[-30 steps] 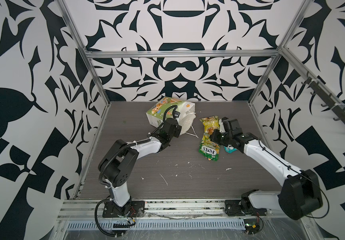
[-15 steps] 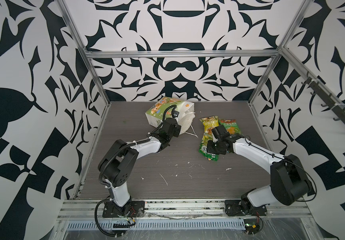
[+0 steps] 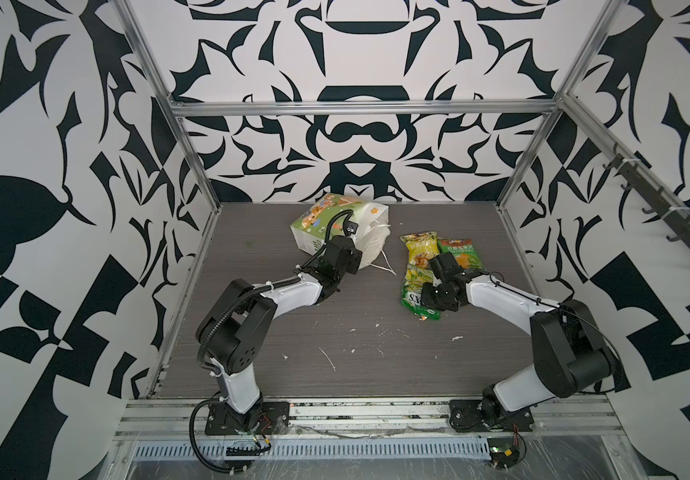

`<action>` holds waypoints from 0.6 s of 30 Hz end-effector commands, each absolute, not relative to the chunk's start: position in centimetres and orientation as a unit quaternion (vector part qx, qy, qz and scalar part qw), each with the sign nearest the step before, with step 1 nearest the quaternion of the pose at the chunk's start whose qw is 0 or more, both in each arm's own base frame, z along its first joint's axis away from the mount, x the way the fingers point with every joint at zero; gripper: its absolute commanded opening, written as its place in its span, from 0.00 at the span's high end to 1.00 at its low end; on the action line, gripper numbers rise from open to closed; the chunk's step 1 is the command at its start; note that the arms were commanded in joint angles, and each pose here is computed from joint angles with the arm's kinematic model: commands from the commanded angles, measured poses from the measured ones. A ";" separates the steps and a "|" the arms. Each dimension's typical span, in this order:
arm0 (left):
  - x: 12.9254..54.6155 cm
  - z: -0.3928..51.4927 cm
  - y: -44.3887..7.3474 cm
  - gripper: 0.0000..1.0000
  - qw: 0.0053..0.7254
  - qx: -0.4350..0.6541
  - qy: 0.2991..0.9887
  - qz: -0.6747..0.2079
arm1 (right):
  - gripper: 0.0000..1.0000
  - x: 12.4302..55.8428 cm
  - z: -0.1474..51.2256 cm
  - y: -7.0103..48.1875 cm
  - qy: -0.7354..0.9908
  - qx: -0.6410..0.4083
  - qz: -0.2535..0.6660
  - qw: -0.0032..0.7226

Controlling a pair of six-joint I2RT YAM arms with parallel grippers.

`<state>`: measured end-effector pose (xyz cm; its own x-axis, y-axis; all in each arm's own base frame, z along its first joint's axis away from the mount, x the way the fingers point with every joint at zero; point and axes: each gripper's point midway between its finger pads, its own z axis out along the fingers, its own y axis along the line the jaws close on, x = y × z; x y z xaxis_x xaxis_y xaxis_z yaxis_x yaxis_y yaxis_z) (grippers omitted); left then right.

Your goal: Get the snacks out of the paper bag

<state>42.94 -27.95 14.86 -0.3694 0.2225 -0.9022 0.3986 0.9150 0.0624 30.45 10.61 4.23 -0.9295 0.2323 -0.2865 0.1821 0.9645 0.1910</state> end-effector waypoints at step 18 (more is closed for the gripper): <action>43.0 16.8 -27.1 1.00 0.541 0.174 0.819 -0.080 | 1.00 33.2 13.5 10.3 0.949 0.105 0.128 0.267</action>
